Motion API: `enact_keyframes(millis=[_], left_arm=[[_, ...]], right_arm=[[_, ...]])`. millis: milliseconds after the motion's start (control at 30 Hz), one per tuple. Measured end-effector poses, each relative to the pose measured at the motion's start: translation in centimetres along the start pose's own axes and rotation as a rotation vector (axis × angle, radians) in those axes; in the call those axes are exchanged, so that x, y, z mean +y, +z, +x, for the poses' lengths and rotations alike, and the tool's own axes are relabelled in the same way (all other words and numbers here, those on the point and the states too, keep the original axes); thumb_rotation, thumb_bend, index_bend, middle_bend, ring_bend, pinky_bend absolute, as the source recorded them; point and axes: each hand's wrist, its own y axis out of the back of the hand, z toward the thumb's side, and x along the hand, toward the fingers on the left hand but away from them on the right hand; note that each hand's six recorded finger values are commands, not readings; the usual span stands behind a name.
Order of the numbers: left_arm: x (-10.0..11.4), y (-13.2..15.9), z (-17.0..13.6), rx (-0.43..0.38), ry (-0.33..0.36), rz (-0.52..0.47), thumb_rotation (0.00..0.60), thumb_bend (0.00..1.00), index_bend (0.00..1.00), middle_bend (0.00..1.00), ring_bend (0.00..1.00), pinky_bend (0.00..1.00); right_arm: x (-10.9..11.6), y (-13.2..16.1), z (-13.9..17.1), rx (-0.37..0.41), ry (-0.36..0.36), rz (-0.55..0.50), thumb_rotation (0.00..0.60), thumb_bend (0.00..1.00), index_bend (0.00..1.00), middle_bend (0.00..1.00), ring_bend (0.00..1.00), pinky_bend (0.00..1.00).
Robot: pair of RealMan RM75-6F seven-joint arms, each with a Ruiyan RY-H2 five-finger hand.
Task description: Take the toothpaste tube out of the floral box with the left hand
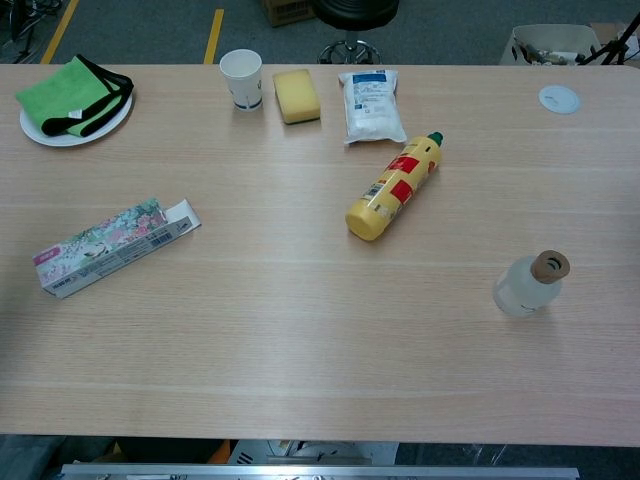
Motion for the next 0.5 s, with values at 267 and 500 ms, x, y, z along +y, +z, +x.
enact_keyframes(millis=[267,500], left_arm=[[-0.8,1.6,0.3,-0.001,-0.049,0.018,0.600,0.22,0.18,0.15,0.17,0.21],[-2.0,3.4,0.5,-0.002,-0.108,0.050,0.600,0.17,0.16,0.13,0.15,0.20]], right_arm=[[1.7,0.8,-1.2,0.017,-0.033,0.016,0.600,0.21,0.23,0.23,0.14,0.15],[2.9,0.9,-2.3,0.012,-0.053,0.015,0.600,0.21,0.23,0.23,0.14,0.16]])
